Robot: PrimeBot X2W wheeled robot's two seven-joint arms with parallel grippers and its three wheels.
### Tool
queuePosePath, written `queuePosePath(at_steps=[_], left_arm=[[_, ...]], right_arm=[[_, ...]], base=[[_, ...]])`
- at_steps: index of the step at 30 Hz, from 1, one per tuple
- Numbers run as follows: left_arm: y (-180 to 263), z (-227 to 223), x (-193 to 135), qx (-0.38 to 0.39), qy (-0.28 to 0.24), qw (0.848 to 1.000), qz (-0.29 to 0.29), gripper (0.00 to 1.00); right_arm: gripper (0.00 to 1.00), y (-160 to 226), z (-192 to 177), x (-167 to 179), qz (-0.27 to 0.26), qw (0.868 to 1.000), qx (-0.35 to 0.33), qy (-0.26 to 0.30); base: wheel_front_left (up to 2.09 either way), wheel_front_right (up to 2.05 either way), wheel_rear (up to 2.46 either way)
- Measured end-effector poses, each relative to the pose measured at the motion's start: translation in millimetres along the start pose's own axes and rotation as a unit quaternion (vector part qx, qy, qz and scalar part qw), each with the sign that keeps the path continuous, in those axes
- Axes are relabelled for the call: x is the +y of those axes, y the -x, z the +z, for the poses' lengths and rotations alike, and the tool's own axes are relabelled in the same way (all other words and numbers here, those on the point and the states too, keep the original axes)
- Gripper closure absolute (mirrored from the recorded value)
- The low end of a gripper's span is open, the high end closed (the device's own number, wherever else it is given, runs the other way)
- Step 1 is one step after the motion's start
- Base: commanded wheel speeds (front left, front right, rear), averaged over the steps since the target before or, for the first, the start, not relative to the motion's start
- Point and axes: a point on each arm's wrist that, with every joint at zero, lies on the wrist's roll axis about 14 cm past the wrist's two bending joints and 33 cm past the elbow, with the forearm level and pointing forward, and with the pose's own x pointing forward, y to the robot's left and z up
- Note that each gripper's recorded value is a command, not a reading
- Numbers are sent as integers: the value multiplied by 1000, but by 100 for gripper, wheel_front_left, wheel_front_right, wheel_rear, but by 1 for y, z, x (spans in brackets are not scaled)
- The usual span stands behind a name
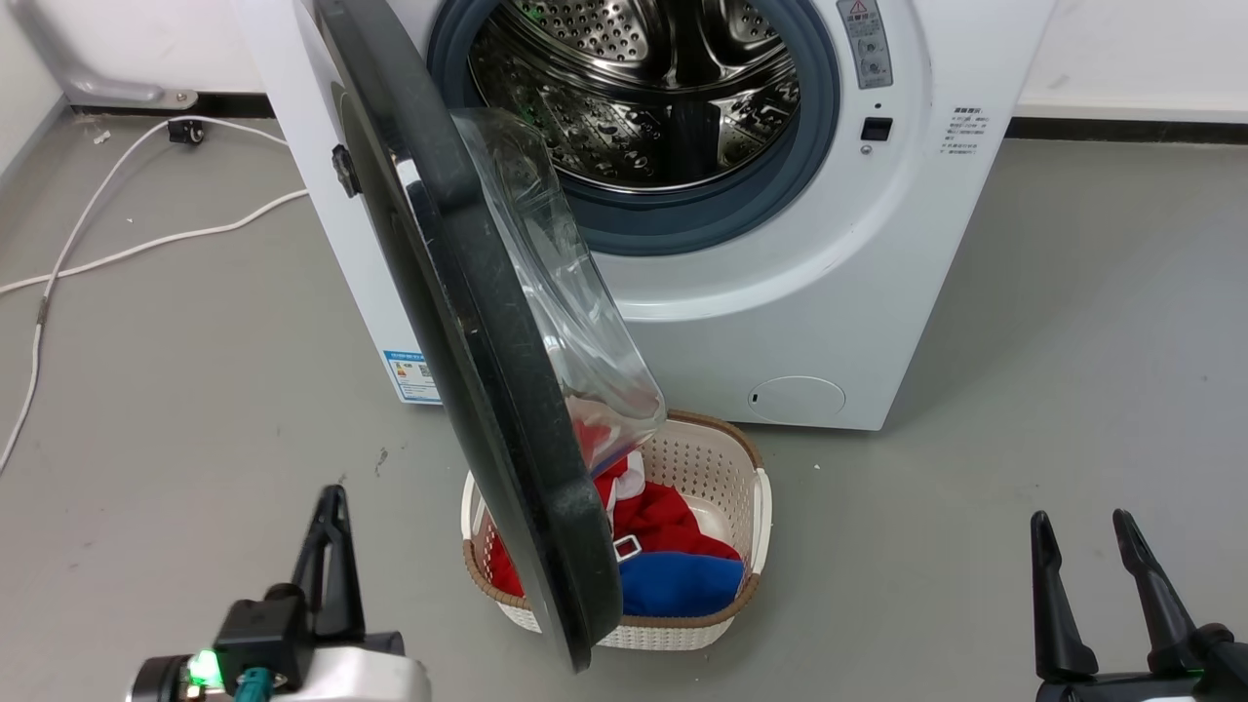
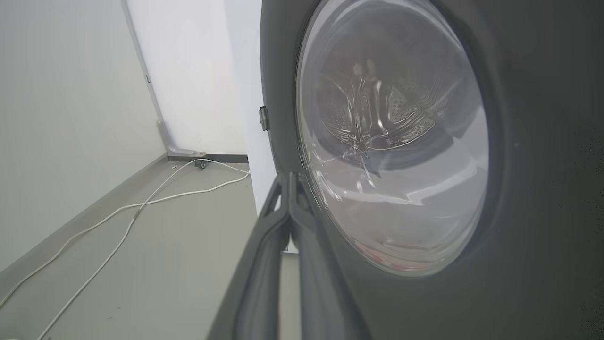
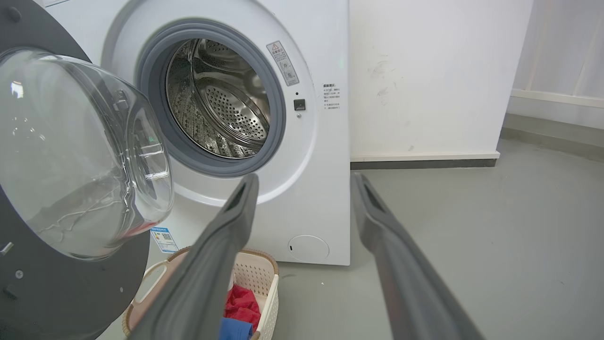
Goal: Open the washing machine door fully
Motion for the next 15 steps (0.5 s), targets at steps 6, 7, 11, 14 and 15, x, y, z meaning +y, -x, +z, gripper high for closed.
queuePosePath(at_steps=[6, 7, 11, 14, 15], left_arm=[[-9, 42, 12, -67, 4, 997, 24, 100], [-12, 56, 12, -88, 5, 996, 24, 100], [-17, 107, 7, -169, 2, 986, 17, 100], [-15, 147, -4, -231, -3, 973, -2, 100], [-13, 159, -9, -250, -3, 968, -10, 100]], right_arm=[[0, 1, 3, 1, 2, 1000, -5, 0], [0, 1, 3, 1, 1, 1000, -5, 0], [0, 2, 4, 2, 2, 1000, -6, 0], [0, 3, 5, 2, 3, 1000, -7, 0], [0, 3, 5, 3, 4, 1000, -7, -1]], base=[[0, 0, 0], [0, 0, 0], [0, 0, 0], [0, 0, 0], [0, 0, 0]])
